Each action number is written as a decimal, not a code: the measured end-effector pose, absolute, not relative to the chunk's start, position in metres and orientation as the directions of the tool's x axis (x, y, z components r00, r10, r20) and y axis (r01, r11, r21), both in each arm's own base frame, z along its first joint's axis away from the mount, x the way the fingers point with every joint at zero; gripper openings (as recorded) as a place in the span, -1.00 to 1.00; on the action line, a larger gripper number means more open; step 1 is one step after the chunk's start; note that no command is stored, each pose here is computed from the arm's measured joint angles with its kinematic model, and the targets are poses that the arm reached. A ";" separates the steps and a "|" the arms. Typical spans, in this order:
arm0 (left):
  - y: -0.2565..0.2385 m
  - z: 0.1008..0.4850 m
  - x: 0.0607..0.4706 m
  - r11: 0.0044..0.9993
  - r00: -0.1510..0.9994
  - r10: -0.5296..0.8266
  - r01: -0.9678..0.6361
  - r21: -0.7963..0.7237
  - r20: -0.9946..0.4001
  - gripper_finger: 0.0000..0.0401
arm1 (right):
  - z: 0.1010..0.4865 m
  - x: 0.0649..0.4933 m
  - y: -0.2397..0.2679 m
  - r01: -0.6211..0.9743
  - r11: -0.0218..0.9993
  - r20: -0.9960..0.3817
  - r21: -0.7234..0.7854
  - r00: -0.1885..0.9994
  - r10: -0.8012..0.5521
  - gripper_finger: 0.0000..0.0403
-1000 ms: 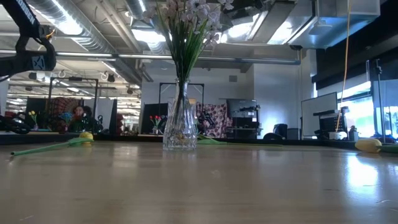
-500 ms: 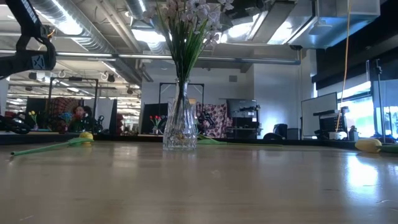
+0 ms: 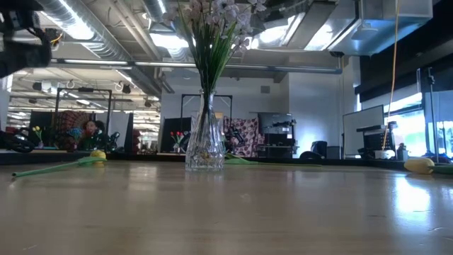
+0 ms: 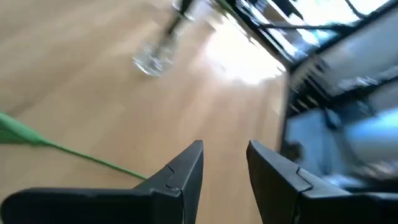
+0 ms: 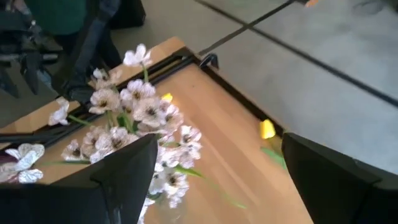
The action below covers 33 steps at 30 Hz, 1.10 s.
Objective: Sort flowers into vase by color
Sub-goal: Put the top yellow tulip into the bottom transparent vase
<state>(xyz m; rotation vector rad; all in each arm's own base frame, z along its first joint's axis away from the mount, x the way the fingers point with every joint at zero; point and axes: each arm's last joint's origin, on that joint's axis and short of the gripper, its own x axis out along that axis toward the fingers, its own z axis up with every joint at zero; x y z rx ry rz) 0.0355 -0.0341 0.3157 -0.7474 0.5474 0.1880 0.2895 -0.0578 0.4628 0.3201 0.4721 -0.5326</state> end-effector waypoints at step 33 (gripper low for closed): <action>-0.039 0.287 0.125 0.122 0.422 0.670 -0.874 -0.470 -0.611 -0.40 | 0.179 0.304 -0.273 0.417 0.909 -0.811 -0.026 0.523 -0.263 0.19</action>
